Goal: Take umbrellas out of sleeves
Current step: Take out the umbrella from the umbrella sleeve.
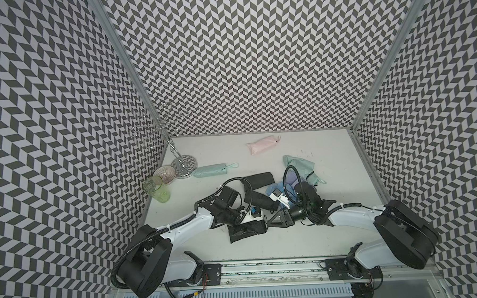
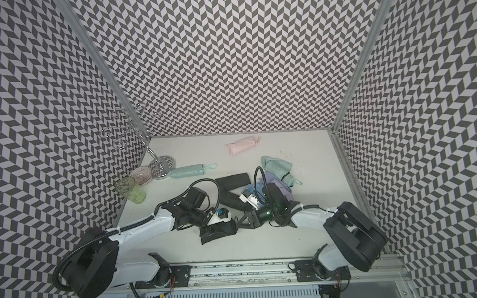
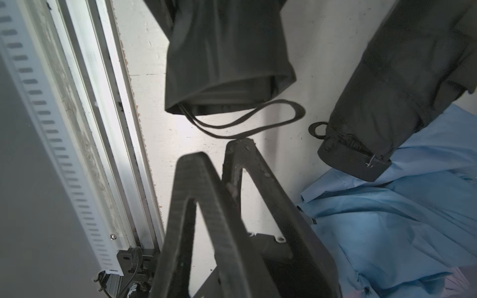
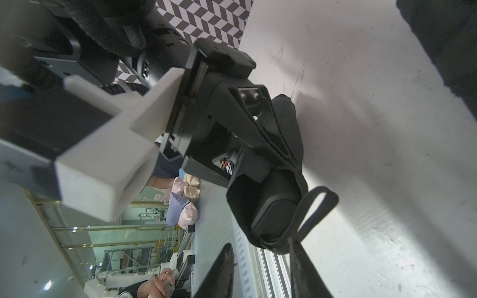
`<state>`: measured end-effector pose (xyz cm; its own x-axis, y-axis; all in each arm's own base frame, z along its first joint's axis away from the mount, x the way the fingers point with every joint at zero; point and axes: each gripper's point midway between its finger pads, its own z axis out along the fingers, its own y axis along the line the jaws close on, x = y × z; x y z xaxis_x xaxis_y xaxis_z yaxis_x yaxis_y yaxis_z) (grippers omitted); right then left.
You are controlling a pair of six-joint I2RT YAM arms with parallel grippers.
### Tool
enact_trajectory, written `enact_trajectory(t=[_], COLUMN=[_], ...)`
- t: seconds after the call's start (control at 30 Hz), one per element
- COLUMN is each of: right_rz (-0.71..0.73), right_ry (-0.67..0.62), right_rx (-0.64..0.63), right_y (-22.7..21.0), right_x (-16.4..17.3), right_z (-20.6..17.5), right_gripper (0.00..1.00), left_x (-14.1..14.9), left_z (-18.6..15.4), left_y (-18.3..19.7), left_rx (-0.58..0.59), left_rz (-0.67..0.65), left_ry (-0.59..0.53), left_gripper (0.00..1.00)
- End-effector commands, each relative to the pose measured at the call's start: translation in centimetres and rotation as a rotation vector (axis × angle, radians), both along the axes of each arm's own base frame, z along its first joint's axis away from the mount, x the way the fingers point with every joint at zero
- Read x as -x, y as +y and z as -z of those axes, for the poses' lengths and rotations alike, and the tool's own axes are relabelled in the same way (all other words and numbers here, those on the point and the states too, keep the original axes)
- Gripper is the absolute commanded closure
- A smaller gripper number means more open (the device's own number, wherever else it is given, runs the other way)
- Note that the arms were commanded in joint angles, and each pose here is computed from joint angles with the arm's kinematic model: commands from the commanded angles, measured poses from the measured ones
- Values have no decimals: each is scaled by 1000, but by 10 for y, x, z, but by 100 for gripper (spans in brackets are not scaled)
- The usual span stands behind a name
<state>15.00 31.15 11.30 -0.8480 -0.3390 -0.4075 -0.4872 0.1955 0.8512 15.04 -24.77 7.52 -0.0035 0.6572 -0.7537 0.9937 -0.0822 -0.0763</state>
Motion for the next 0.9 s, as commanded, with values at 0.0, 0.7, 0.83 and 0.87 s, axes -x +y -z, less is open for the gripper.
enact_trajectory(t=[0.0, 0.7, 0.83, 0.87], right_rz=[-50, -120, -121, -122], right_ry=[-66, -42, -50, -54], right_rx=[-89, -67, -71, -73], right_y=[6, 24, 29, 30], right_x=[3, 13, 10, 9], right_z=[-18, 3, 0, -1], right_gripper=[66, 68, 67, 67], left_x=[1, 2, 4, 4], left_z=[-5, -5, -5, -5], left_y=[-5, -6, -5, -6], left_rx=[35, 36, 35, 34], left_rz=[24, 23, 26, 28], left_ry=[-18, -14, -15, -16], left_gripper=[100, 100, 100, 100])
